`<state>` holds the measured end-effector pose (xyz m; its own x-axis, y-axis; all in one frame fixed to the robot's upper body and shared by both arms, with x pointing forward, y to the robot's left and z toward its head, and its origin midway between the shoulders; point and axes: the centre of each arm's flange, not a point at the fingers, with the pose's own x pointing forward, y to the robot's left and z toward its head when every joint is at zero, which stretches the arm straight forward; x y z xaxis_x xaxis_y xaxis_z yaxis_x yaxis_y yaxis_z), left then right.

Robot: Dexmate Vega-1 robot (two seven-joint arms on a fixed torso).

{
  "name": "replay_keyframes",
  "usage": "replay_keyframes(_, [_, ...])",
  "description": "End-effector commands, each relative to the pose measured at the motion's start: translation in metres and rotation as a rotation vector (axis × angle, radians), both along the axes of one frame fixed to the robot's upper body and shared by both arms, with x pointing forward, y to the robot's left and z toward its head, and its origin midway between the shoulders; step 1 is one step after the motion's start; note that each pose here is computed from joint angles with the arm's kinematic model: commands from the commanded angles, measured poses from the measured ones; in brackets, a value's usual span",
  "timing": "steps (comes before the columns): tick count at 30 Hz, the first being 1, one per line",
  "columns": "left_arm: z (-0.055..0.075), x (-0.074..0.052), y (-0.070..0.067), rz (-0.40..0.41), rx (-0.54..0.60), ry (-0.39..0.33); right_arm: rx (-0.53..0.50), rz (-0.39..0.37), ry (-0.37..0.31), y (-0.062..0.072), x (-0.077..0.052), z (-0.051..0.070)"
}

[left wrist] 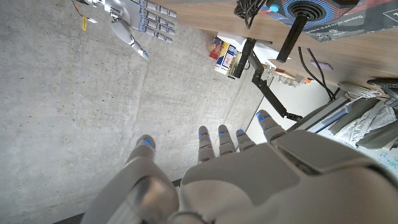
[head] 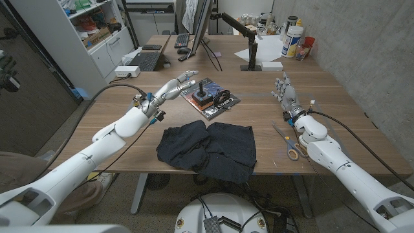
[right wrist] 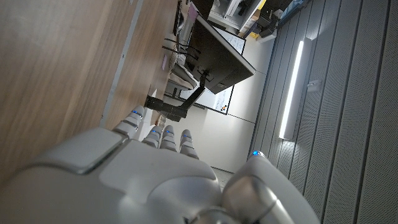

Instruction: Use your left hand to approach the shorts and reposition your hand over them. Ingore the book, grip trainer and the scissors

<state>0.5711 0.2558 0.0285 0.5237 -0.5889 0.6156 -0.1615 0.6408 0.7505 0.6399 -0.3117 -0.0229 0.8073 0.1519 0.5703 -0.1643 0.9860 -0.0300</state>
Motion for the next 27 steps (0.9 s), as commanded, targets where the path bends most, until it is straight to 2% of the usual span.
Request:
replay_keyframes(1, [0.003, -0.002, -0.006, 0.001, 0.089, -0.044, -0.002, -0.005, 0.005, -0.001, 0.001, -0.002])
replay_keyframes(12, [0.007, -0.004, -0.008, -0.002, 0.151, -0.067, -0.002, -0.001, 0.016, 0.003, 0.000, -0.005])
replay_keyframes(27, [0.009, -0.021, -0.012, -0.011, 0.225, -0.110, -0.006, 0.003, 0.010, 0.008, -0.004, -0.009])
